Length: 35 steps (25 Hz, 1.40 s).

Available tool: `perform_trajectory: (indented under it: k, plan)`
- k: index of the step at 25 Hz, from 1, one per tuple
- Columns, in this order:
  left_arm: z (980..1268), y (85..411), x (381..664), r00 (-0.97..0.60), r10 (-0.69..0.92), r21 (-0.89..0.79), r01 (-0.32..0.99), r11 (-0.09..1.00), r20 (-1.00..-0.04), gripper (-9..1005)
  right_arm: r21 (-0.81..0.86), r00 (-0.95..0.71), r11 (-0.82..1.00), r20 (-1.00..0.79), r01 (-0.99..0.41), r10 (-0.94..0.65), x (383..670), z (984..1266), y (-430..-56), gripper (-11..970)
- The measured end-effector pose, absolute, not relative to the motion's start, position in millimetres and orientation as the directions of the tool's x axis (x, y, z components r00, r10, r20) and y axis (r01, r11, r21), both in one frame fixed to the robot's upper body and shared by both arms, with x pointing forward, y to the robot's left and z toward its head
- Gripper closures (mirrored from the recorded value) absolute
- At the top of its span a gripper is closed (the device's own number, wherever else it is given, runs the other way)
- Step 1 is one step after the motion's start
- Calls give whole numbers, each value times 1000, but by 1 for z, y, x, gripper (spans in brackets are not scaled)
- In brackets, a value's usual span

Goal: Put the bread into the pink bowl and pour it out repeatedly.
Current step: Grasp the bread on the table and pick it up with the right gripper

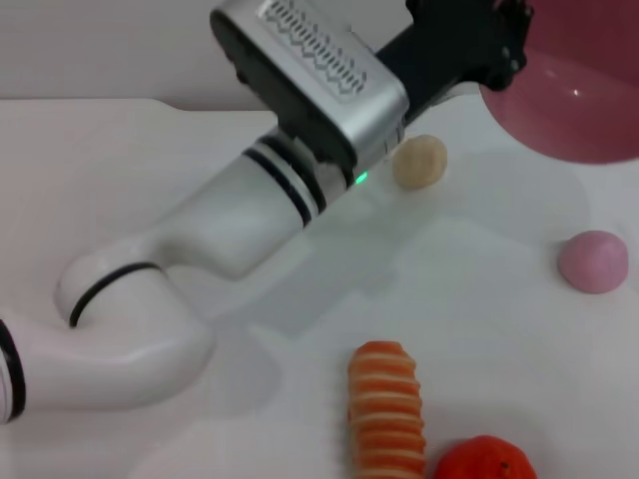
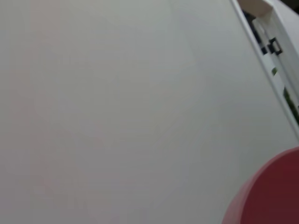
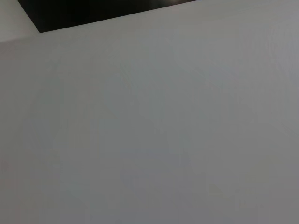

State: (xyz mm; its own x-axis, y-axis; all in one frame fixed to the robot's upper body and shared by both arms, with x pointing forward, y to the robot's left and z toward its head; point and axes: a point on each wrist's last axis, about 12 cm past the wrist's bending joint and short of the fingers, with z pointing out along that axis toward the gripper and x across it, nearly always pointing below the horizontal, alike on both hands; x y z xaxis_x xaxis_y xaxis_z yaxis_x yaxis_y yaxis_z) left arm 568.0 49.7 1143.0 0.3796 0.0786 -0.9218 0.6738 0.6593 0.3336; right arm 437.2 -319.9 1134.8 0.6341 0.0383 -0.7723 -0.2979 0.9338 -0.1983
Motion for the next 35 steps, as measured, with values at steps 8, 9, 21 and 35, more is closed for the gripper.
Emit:
perform_trajectory:
  k: [8,9,21,35]
  plan:
    - [1161,53,608,264,180,311,633,709,-948,955,-199,620,929,-784,-312,41,437,1131,-317,523]
    - [1164,54,614,242,188,302,626,719,-952,955,-199,618,928,-785,-314,40,436,1131,-317,523]
    - [1191,77,666,-129,272,151,576,803,-954,954,-191,599,927,-799,-322,43,436,1125,-316,523]
    - [1245,146,685,-474,469,31,678,734,-746,954,-173,490,911,-871,-375,36,456,1113,-301,523]
